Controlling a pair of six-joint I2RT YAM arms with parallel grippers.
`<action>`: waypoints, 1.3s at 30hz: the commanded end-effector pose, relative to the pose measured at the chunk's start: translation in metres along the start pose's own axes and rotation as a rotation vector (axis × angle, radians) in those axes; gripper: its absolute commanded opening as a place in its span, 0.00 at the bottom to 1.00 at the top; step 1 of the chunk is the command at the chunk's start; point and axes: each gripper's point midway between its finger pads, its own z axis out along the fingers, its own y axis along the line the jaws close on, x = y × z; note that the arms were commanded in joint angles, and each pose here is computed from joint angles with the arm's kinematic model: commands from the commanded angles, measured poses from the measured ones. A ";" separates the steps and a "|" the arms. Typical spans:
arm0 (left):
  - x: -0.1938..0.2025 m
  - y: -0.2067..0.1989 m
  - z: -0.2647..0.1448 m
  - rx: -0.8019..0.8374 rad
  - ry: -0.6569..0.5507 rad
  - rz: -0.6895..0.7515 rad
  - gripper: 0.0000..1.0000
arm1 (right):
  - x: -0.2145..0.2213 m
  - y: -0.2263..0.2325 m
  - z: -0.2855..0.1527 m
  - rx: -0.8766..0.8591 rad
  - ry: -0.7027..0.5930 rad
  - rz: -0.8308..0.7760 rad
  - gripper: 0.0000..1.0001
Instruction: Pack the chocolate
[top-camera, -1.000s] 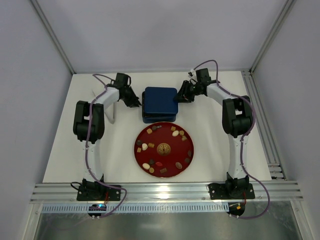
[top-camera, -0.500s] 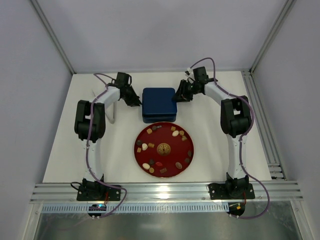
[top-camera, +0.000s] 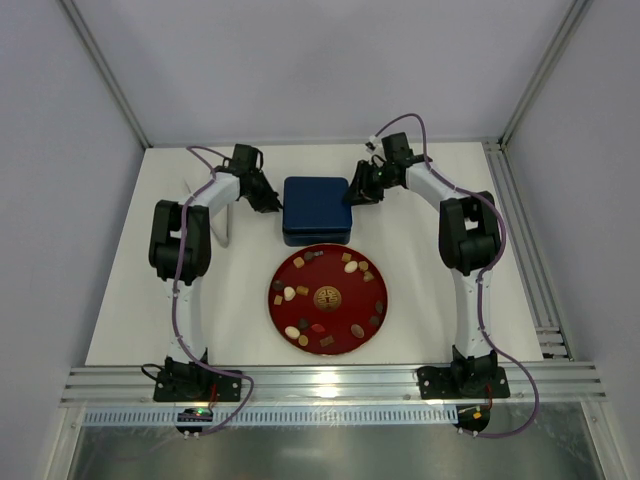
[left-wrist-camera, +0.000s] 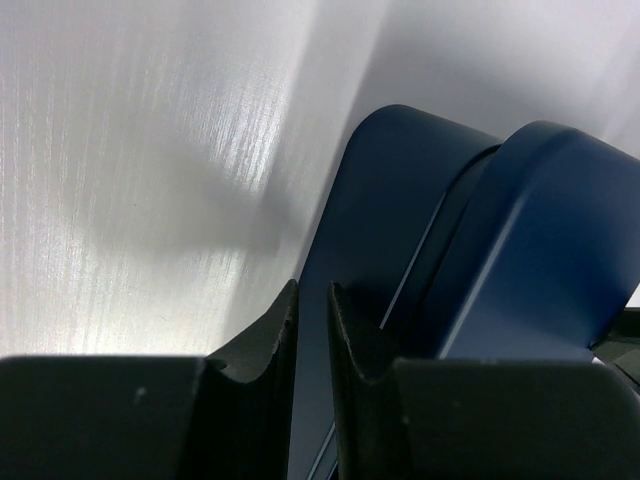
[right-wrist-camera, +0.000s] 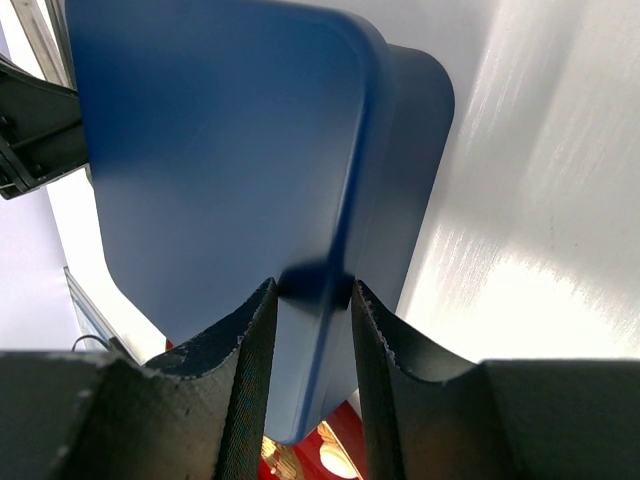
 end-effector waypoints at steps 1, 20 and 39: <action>0.001 -0.024 -0.009 0.061 -0.003 0.021 0.17 | 0.008 0.017 0.002 0.016 0.011 -0.069 0.37; 0.008 -0.022 -0.016 0.044 -0.016 0.007 0.13 | 0.027 0.030 -0.013 0.099 0.003 -0.164 0.37; 0.007 -0.020 -0.021 0.034 -0.036 -0.010 0.08 | 0.029 0.045 -0.033 0.150 -0.040 -0.269 0.41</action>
